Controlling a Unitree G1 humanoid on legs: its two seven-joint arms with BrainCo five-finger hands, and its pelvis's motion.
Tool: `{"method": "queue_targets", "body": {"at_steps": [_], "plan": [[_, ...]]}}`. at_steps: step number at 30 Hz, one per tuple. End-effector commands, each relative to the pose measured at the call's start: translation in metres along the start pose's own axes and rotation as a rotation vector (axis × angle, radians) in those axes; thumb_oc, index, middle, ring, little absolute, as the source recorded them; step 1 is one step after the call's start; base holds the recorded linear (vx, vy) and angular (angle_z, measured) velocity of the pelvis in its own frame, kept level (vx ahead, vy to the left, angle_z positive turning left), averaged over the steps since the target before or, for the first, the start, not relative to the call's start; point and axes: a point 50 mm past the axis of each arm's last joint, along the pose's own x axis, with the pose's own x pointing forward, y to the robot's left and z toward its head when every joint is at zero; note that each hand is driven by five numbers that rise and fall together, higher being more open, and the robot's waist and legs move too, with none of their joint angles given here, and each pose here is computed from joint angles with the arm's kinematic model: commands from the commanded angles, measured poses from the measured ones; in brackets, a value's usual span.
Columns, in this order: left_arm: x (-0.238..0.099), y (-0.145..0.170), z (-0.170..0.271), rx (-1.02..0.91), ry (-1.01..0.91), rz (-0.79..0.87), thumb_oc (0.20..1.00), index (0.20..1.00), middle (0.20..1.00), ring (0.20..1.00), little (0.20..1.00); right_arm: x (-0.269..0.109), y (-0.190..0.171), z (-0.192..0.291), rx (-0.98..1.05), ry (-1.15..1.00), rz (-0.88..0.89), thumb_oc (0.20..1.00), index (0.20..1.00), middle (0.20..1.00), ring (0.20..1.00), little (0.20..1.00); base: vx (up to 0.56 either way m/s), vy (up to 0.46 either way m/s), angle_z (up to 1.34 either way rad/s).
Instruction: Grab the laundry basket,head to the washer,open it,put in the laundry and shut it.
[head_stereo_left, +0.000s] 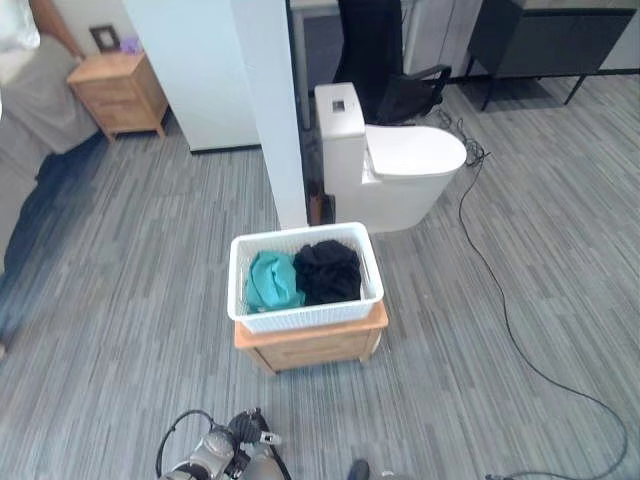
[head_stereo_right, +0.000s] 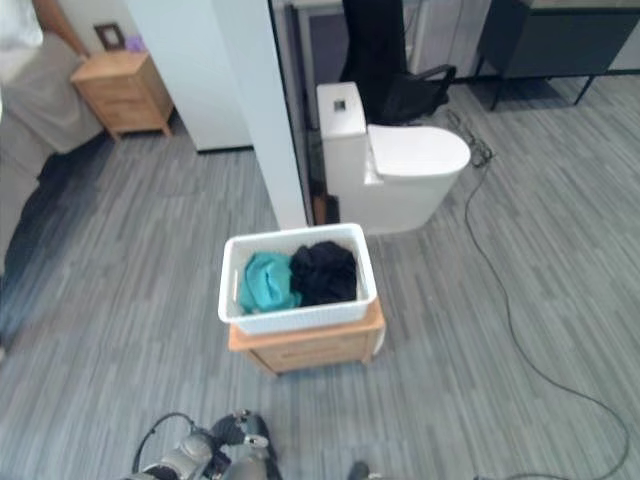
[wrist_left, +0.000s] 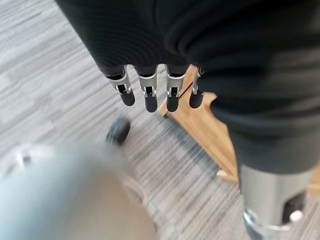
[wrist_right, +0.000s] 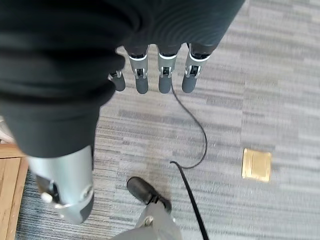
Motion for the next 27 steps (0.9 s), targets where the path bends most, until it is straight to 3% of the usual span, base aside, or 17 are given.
{"method": "queue_targets", "body": {"at_steps": [1, 9, 10, 11, 14, 17, 21, 27], "plan": [[0.000, 0.017, 0.018, -0.033, -0.090, 0.044, 1.000, 1.000, 1.000, 1.000, 1.000, 0.001, 0.005, 0.020, 0.004, -0.086, 0.016, 1.000, 1.000, 1.000, 1.000, 1.000, 0.42, 0.210, -0.09], [0.000, 0.021, 0.042, -0.006, -0.180, 0.041, 1.000, 1.000, 1.000, 1.000, 1.000, -0.001, 0.008, 0.064, -0.106, -0.242, 0.026, 1.000, 1.000, 1.000, 1.000, 1.000, 0.22, 0.203, 0.07], [0.000, 0.023, 0.048, 0.040, -0.189, 0.034, 1.000, 1.000, 1.000, 1.000, 1.000, -0.009, -0.006, 0.105, -0.096, -0.343, 0.011, 1.000, 1.000, 1.000, 1.000, 1.000, 0.14, -0.112, 0.31], [-0.002, 0.030, 0.045, 0.024, -0.194, 0.062, 1.000, 1.000, 1.000, 1.000, 1.000, -0.009, 0.008, 0.094, -0.099, -0.374, 0.056, 1.000, 1.000, 1.000, 1.000, 1.000, 0.13, -0.157, 0.31], [-0.006, 0.052, 0.039, 0.001, -0.188, 0.135, 1.000, 1.000, 1.000, 1.000, 1.000, -0.014, 0.007, 0.068, -0.153, -0.379, 0.107, 1.000, 1.000, 1.000, 1.000, 1.000, -0.03, -0.232, 0.47], [-0.008, 0.062, 0.034, 0.007, -0.160, 0.167, 1.000, 1.000, 1.000, 1.000, 1.000, -0.003, 0.021, 0.025, -0.086, -0.193, 0.159, 1.000, 1.000, 1.000, 1.000, 1.000, -0.01, -0.379, -0.03], [-0.007, 0.056, 0.026, -0.039, -0.143, 0.155, 1.000, 1.000, 1.000, 1.000, 1.000, -0.002, 0.013, -0.013, 0.016, -0.025, 0.103, 1.000, 1.000, 1.000, 1.000, 1.000, 0.01, -0.223, 0.15], [-0.006, 0.045, 0.014, -0.080, -0.103, 0.127, 1.000, 1.000, 1.000, 1.000, 1.000, -0.005, 0.002, -0.037, 0.123, 0.065, 0.049, 1.000, 1.000, 1.000, 1.000, 1.000, 0.02, -0.085, 0.04]]}}
